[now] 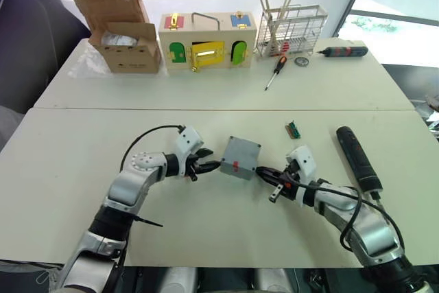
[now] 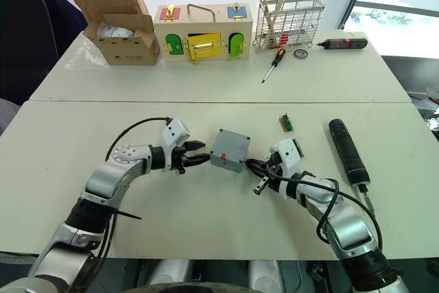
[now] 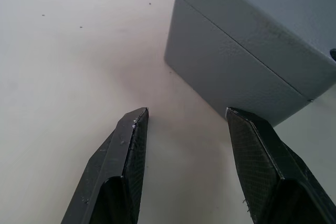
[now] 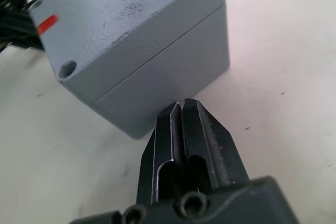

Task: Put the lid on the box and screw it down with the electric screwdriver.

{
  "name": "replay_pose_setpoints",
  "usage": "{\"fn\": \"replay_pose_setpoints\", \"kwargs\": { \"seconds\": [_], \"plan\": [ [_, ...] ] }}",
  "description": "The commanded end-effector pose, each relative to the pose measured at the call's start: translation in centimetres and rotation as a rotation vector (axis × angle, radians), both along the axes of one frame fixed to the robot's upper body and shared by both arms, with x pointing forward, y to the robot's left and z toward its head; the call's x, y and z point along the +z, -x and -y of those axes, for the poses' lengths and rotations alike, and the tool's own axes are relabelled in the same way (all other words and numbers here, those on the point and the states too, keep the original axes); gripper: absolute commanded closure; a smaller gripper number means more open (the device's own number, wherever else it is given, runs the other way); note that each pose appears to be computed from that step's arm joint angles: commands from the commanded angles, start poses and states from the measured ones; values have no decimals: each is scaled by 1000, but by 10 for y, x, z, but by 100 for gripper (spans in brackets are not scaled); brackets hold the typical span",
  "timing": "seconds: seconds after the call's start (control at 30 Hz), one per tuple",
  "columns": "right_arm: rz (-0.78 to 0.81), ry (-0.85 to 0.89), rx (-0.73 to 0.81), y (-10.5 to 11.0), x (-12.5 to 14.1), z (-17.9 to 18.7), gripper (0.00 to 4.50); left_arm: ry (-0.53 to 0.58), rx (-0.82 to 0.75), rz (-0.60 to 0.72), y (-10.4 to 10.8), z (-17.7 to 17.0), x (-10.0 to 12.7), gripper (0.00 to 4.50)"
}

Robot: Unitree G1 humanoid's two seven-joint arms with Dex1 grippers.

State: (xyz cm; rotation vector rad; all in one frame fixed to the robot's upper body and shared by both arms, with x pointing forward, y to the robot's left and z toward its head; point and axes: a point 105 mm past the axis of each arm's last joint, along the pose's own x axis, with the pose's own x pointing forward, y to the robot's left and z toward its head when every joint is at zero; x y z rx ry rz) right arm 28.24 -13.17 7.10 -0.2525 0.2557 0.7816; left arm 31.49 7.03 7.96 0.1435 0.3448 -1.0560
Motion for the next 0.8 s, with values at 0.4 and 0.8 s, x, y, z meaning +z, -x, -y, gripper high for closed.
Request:
{"fn": "replay_pose_setpoints", "kwargs": {
  "seconds": [0.4, 0.8],
  "plan": [
    [78, -30, -47, 4, 26, 16, 442, -3, 145, 114, -20, -24, 31, 212],
    [143, -156, -291, 37, 75, 62, 304, 129, -262, 117, 52, 4, 116, 212]
  ]
}}
